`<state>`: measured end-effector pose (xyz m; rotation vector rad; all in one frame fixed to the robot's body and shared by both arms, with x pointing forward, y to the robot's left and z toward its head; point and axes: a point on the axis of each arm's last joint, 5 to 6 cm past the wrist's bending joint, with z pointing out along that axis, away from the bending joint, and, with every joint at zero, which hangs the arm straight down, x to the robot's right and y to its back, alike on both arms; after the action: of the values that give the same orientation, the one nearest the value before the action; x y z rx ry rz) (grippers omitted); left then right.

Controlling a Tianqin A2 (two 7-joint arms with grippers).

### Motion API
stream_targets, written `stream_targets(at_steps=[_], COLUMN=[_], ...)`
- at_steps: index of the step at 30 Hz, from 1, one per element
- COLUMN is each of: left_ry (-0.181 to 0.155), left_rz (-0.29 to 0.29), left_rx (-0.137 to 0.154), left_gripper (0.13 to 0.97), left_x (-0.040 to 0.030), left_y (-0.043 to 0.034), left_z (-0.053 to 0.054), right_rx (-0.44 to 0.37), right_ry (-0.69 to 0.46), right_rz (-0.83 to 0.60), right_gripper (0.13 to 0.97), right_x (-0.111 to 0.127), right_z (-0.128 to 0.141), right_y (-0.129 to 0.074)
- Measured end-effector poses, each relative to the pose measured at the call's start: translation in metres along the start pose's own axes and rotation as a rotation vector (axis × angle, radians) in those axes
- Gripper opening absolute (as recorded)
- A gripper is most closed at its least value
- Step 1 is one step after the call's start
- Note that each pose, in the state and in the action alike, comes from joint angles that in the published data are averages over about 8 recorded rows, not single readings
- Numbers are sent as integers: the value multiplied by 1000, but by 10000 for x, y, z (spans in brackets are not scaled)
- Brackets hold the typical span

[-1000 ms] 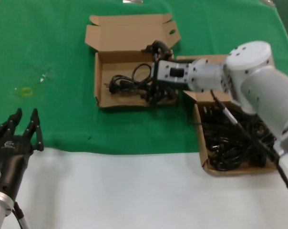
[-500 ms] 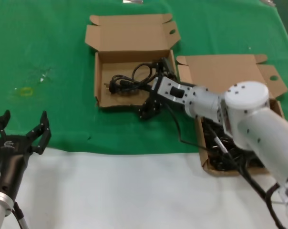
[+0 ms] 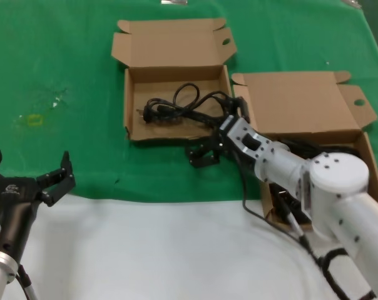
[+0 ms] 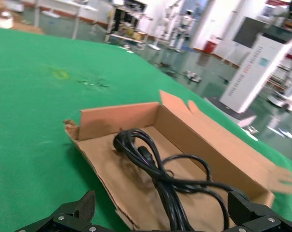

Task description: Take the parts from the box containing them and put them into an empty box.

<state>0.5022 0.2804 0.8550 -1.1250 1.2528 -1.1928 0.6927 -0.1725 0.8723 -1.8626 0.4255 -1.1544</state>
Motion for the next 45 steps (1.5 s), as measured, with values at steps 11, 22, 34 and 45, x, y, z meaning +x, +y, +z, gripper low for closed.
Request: stream_targets(at_steps=[11,22,34,45], left_ry=[0,0,0,0], left_rz=[0,0,0,0], left_rx=[0,0,0,0], left_gripper=[889,959,966,966], left_x=[0,0,0,0], left_y=[0,0,0,0], left_z=[0,0,0,0], right_rx=[-2,-3,7,21], right_ry=[127,266,424,508], right_rz=[182,336,470,527], right_gripper=[966,966,966,966], right_x=[-165,-262,-311,-319], right_z=[-412,-921,-1559,-1926], right_y=[235,407,491,477])
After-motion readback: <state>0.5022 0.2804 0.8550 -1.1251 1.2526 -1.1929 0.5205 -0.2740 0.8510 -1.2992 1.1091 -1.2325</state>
